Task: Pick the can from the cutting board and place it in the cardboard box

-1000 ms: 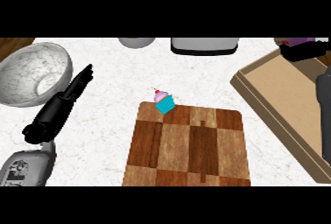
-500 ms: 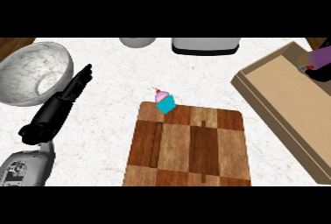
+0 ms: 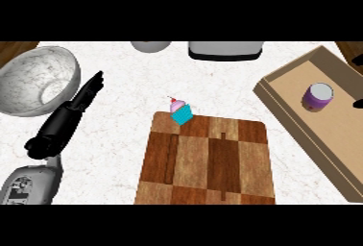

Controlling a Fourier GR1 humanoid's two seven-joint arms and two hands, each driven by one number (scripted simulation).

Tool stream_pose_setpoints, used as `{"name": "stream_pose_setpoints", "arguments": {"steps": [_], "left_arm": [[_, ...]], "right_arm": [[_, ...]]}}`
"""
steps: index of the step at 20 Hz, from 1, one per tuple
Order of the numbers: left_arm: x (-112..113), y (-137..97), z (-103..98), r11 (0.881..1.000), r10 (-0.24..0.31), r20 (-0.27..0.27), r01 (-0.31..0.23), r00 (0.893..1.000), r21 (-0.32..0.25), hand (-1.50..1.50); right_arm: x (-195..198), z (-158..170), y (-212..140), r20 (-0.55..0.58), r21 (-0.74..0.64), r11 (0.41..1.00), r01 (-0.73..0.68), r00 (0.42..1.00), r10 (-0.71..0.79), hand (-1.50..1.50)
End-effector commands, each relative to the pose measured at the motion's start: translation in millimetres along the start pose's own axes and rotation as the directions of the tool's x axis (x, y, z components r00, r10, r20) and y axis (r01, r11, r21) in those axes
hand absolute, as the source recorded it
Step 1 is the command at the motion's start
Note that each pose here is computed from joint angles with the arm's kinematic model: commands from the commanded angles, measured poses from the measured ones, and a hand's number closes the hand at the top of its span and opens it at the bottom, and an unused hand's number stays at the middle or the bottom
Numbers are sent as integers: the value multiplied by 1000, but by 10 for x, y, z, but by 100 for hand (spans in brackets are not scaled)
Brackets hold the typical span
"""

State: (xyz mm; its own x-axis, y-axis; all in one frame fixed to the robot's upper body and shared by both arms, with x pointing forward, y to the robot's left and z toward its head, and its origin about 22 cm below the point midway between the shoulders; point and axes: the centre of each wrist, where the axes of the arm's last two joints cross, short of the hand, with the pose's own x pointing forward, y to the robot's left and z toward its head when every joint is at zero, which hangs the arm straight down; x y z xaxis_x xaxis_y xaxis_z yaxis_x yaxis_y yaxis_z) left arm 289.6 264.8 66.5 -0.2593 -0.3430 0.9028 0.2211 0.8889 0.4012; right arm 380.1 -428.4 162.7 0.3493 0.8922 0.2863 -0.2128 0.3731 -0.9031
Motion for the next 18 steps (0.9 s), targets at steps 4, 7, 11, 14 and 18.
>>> {"name": "stream_pose_setpoints", "arguments": {"steps": [4,7,11,14,18], "left_arm": [[-84,50,36,1000,15,-10,-15,1000,6,0],[-54,-24,24,1000,15,-16,-15,1000,5,0],[-35,-51,7,1000,4,-22,-3,1000,14,0],[17,8,-21,1000,1,-3,0,1000,11,0],[-31,34,43,1000,2,11,-2,1000,0,0]], "right_arm": [[-26,-5,-10,280,-149,934,325,920,-275,-150],[-119,7,-75,403,-169,727,666,720,-566,-150],[-267,-32,-24,388,-179,458,871,490,-781,-150],[-612,63,-104,395,-237,370,898,437,-808,-150],[-1084,221,-163,402,-317,333,888,444,-801,-150]]}}
